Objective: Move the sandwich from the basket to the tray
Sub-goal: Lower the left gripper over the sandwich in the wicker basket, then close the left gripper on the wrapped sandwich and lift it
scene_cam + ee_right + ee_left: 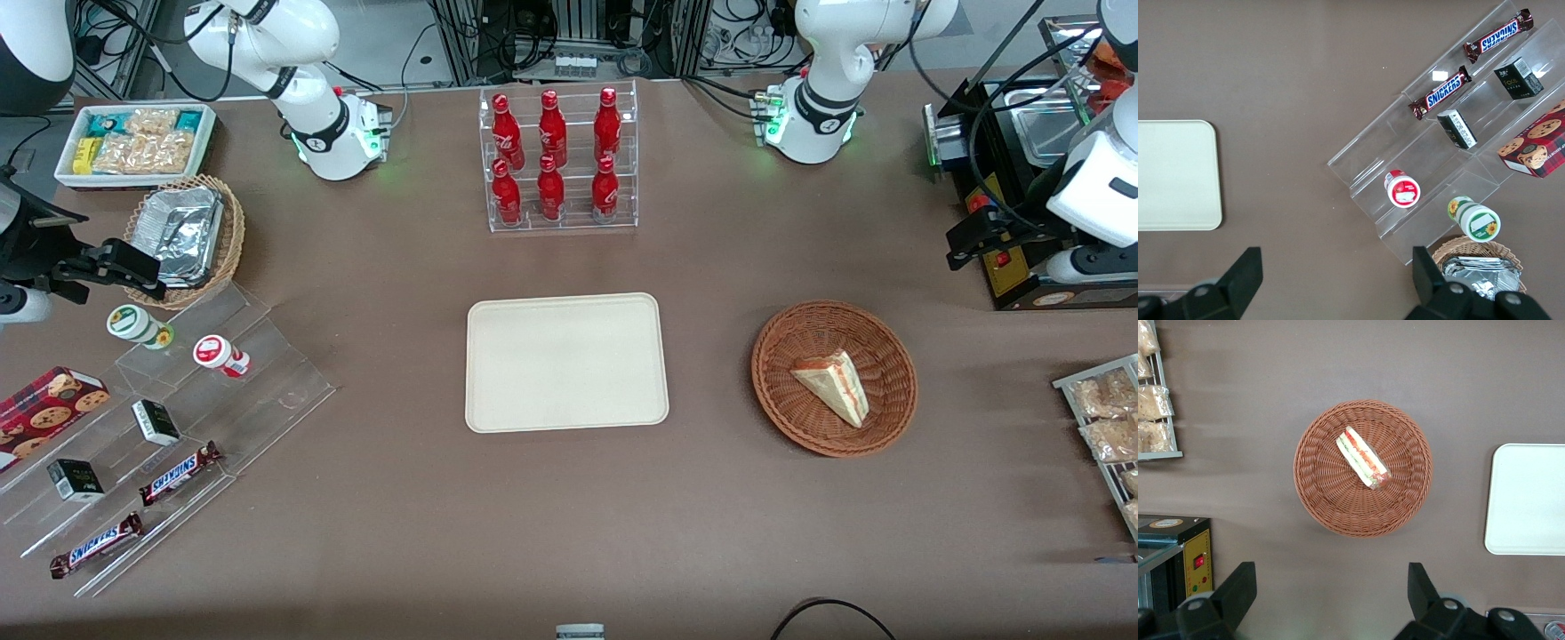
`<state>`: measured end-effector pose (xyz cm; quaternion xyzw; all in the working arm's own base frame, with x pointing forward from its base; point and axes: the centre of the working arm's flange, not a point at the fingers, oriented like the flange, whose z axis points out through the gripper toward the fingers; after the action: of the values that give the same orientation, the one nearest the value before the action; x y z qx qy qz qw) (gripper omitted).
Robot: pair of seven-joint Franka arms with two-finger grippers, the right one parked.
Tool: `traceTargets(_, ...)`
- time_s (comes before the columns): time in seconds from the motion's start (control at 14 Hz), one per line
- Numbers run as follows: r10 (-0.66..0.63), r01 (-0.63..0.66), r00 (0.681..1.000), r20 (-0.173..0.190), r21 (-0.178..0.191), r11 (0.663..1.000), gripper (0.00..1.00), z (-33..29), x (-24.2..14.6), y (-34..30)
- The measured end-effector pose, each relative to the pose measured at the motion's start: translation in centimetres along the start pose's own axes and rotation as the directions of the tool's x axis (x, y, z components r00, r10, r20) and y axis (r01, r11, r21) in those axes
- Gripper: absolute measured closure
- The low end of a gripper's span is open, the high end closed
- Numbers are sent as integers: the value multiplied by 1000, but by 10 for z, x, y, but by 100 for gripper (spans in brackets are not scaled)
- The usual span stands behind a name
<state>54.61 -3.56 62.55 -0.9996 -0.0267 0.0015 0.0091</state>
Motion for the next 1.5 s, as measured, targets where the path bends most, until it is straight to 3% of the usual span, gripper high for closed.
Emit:
traceTargets(0.29, 4, -4, 1000, 20, 2, 1000, 0, 8, 2, 2)
traceTargets(0.5, 5, -6, 997, 80, 8, 1000, 0, 61, 16, 5)
traceTargets(0.71, -40, 40, 998, 56, 6, 999, 0, 152, 26, 17)
traceTargets(0.93, -183, 183, 983, 15, -3, 983, 0, 214, 15, 30)
traceTargets(1.14, -387, 387, 922, -2, -13, 922, 0, 246, 4, 35)
traceTargets(1.5, -596, 595, 802, -25, -47, 802, 0, 279, 2, 36)
